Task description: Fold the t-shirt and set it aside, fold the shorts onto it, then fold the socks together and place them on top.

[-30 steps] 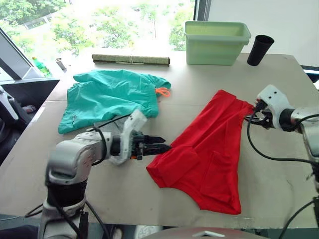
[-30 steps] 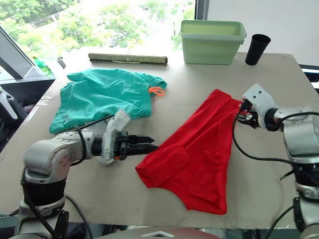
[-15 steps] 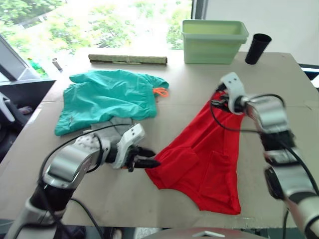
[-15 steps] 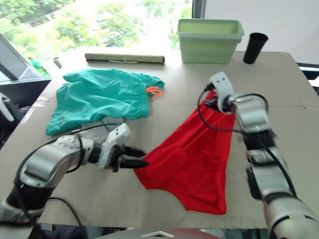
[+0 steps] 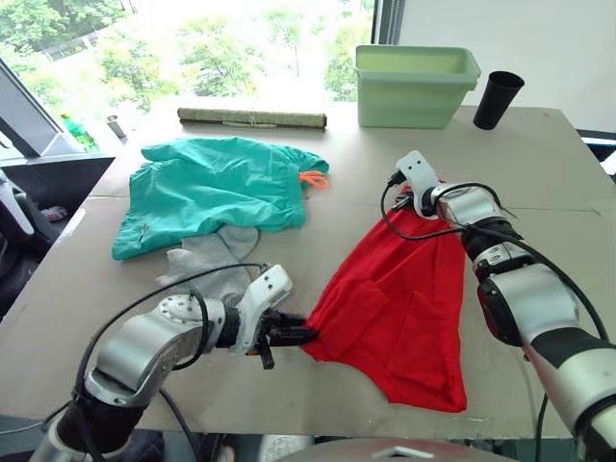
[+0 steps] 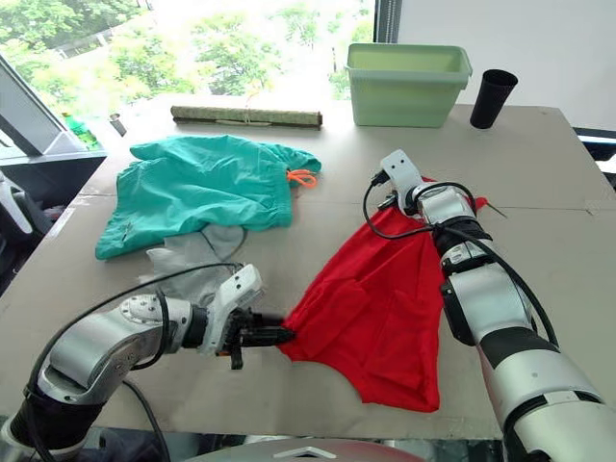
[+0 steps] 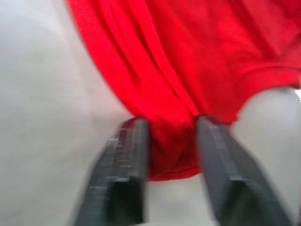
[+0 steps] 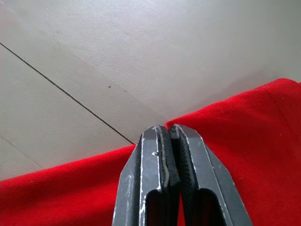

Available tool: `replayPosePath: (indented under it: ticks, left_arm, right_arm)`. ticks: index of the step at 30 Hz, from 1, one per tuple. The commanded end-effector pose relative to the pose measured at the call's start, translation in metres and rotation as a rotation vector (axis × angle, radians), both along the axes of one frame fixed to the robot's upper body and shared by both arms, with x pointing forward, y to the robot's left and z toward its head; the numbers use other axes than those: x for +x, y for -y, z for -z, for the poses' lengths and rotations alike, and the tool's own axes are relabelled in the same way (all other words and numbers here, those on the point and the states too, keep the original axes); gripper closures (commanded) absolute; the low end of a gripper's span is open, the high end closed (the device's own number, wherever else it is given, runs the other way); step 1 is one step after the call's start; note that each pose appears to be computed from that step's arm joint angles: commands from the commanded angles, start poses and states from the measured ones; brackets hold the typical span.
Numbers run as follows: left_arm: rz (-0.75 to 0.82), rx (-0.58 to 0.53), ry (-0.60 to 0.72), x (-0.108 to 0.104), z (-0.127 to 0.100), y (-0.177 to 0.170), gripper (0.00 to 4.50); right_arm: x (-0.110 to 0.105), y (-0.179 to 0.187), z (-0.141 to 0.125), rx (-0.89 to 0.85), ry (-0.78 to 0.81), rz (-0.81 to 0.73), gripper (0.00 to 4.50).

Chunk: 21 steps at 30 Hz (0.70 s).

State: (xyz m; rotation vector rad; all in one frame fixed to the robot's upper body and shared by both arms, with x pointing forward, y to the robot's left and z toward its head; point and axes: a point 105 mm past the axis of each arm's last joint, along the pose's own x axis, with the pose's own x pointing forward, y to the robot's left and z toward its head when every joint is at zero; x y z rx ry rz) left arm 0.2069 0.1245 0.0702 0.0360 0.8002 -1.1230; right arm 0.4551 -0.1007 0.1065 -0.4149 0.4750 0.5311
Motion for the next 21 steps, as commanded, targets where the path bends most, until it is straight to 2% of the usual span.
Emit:
replayPosePath:
  ticks: [1,5,10,11,13,14,16,18,19,20,21]
  left_arm:
    - [-0.003,-0.056,-0.021,-0.010,-0.008,0.007,4.41]
    - [-0.049,-0.081,-0.029,-0.014,-0.010,0.007,4.41]
    - [-0.113,-0.112,-0.036,-0.014,-0.011,0.005,4.41]
    - [-0.119,-0.124,-0.040,-0.015,-0.012,0.004,4.50]
    - [-0.107,-0.148,-0.007,-0.013,-0.018,0.003,4.50]
    - [-0.107,-0.196,0.007,-0.011,-0.025,0.002,4.50]
    - [-0.088,-0.278,0.006,-0.013,-0.038,-0.001,3.70]
    - [-0.060,-0.312,0.026,-0.015,-0.049,-0.005,2.92]
    - [-0.031,-0.324,0.020,-0.019,-0.053,-0.006,2.32]
    - [0.010,-0.329,0.016,-0.024,-0.057,-0.008,1.90]
    - [0.071,-0.307,0.021,-0.031,-0.058,-0.011,1.90]
  right_arm:
    - [-0.002,-0.037,-0.010,0.014,0.061,-0.143,4.50]
    - [-0.008,-0.071,-0.017,0.022,0.101,-0.275,4.50]
    - [-0.012,-0.082,-0.022,0.045,0.132,-0.345,4.50]
    - [-0.012,-0.080,-0.025,0.048,0.143,-0.353,4.01]
    - [-0.011,-0.073,-0.031,0.056,0.155,-0.360,3.72]
    - [-0.011,-0.068,-0.035,0.061,0.167,-0.364,3.28]
    - [-0.012,-0.055,-0.046,0.061,0.211,-0.364,2.35]
    - [-0.029,-0.044,-0.063,0.122,0.252,-0.399,1.35]
    - [-0.042,-0.040,-0.071,0.146,0.272,-0.432,0.79]
    - [-0.058,-0.035,-0.078,0.161,0.289,-0.469,0.77]
    - [-0.081,-0.028,-0.083,0.158,0.321,-0.529,0.77]
